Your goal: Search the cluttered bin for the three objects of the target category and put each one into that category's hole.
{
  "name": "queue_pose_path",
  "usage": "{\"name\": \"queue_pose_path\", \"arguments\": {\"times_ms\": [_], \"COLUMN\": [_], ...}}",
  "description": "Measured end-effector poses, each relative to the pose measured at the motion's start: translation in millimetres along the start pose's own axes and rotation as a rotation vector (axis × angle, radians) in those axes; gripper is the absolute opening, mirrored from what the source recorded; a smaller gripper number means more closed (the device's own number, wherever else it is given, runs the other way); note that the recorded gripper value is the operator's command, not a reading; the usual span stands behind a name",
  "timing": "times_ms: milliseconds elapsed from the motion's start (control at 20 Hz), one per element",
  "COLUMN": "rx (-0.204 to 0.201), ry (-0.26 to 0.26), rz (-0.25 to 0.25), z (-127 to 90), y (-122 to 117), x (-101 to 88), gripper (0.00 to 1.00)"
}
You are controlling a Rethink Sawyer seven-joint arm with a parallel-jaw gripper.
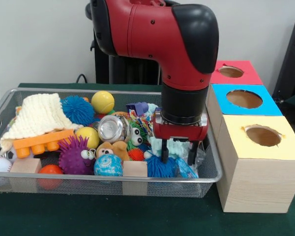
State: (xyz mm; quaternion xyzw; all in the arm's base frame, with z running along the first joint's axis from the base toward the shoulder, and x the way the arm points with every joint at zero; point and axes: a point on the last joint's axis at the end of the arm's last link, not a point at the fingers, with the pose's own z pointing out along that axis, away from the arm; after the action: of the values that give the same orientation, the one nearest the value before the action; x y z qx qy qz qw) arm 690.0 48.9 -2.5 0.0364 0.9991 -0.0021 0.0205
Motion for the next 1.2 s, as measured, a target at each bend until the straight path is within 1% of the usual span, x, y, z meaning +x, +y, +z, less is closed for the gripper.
{"name": "queue_pose_path", "arguments": {"times_ms": [200, 300, 550, 800, 900, 1000, 1200], "rx": [0.005, 0.006, -0.006, -0.021, -0.025, -0.023, -0.012], "ry": [0.001, 0.002, 0.006, 0.025, 0.040, 0.043, 0.042], "rz": [0.020, 0.022, 0.037, 0.049, 0.062, 0.068, 0.119], "z": [-2, -3, -7, -10, -12, -13, -15], "y": [-3, -3, 8, 27, 37, 39, 44], "x": [-0.3, -0.1, 2.3, 13.5, 23.3, 26.0, 36.0], "gripper": [1.00, 1.00, 1.00, 1.00, 1.00, 1.00, 1.00]}}
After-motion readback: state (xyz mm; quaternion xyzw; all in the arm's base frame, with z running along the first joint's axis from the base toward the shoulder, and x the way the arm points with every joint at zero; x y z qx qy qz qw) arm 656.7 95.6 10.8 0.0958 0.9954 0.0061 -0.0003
